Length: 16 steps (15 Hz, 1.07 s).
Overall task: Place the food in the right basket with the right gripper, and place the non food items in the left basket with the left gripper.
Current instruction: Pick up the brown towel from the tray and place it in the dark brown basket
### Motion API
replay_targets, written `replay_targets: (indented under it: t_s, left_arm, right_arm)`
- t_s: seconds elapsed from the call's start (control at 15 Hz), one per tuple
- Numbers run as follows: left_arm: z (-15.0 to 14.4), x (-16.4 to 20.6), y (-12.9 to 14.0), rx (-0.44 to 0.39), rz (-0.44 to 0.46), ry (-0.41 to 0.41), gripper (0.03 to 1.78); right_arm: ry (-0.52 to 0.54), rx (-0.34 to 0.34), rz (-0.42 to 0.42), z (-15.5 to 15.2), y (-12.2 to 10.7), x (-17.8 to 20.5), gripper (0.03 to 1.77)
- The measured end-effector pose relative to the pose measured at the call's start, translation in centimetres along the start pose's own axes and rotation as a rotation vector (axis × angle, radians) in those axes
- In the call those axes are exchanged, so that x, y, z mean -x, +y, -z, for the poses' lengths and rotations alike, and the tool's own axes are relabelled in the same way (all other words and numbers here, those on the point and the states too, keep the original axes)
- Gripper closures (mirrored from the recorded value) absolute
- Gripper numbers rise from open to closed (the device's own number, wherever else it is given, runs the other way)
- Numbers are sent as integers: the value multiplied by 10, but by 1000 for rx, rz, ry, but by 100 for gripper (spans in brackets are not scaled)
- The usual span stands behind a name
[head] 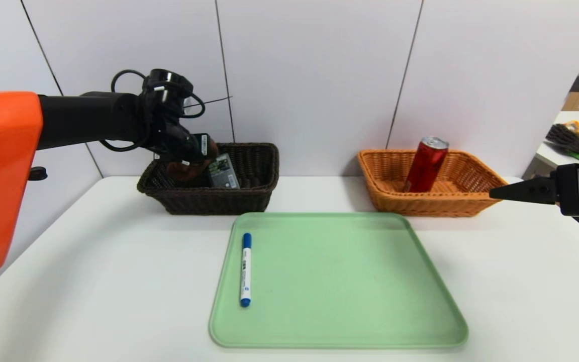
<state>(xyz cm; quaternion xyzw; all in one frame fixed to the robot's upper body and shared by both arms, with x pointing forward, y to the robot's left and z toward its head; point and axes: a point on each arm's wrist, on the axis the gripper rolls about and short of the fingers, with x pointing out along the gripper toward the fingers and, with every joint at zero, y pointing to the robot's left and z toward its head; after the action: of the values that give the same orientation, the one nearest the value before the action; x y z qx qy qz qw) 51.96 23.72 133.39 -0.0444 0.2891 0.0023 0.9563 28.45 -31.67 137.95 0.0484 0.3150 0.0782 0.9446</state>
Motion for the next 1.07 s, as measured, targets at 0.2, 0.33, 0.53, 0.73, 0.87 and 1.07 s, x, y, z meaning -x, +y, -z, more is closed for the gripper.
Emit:
replay_targets:
  t_s: [0.2, 0.33, 0.53, 0.73, 0.87, 1.07]
  left_arm:
    - [-1, 0, 0, 0, 0, -3, 124]
    - [-1, 0, 0, 0, -1, -2, 120]
    - [0, 0, 1, -2, -4, -1, 85]
    - [0, 0, 1, -2, -7, -2, 61]
    - [-1, 0, 1, 0, -12, -4, 49]
    - [-2, 4, 2, -2, -7, -9, 37]
  right_arm:
    - [-1, 1, 0, 0, 0, 0, 10]
    - [-1, 1, 0, -1, 0, 0, 10]
    - [0, -1, -1, -1, 0, -1, 10]
    - [1, -1, -1, -1, 0, -1, 10]
    - [1, -1, -1, 0, 0, -1, 10]
    - [3, -1, -1, 0, 0, -1, 10]
